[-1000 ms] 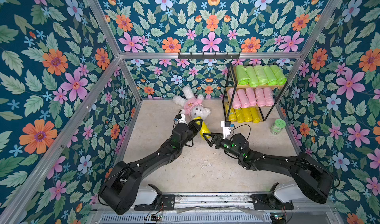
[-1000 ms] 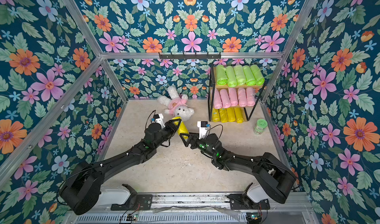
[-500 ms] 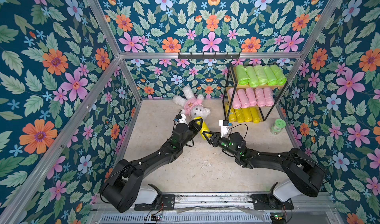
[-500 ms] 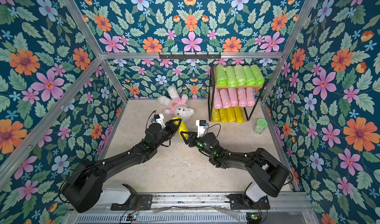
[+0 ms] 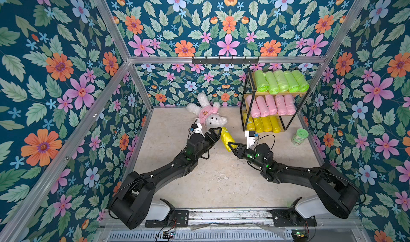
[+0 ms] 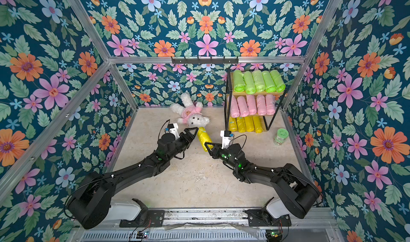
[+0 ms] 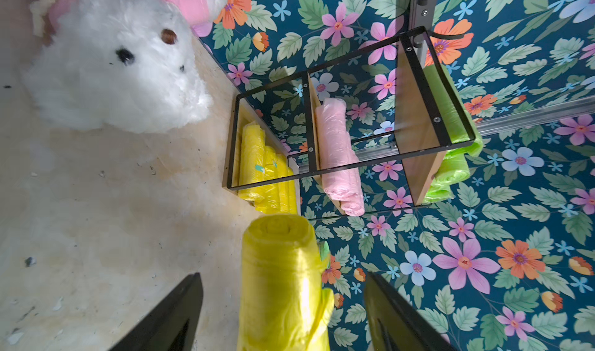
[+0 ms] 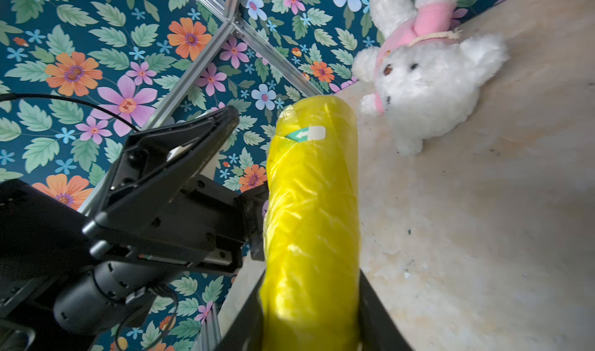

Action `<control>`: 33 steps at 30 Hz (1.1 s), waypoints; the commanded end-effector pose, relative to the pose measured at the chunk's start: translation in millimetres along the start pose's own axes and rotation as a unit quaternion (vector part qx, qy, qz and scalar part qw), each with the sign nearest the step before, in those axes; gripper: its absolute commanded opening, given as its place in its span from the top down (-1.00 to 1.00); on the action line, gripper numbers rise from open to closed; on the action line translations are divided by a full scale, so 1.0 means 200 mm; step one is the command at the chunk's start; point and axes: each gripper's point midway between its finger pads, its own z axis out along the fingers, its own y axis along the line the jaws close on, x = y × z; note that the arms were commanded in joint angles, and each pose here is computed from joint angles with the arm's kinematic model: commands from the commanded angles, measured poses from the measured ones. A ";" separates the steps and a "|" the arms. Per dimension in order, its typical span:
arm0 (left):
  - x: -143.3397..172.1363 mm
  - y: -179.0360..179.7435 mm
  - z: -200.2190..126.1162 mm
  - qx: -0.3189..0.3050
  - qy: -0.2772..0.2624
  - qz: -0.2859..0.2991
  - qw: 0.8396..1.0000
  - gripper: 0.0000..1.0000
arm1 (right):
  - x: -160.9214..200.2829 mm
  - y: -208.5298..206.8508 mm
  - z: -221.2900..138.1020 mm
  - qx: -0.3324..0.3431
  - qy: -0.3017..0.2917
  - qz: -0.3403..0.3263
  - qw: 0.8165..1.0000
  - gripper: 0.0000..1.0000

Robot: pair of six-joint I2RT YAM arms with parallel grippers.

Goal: Sort the rolls of trash bags by color and place them on the shelf
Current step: Pick up the roll of trash bags from the center of the board.

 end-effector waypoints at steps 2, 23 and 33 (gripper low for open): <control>-0.03 0.04 -0.03 -0.025 -0.012 0.063 0.998 -0.72 | 0.04 -0.20 -0.13 0.058 0.026 -0.018 0.998 0.27; 0.02 -0.04 0.07 -0.025 0.063 0.209 0.976 -0.70 | -0.68 -0.99 -0.91 0.360 -0.077 -0.009 0.930 0.27; 0.06 -0.08 0.07 -0.001 0.083 0.206 0.975 -0.70 | -0.94 -1.14 -0.88 0.430 -0.076 -0.071 0.897 0.27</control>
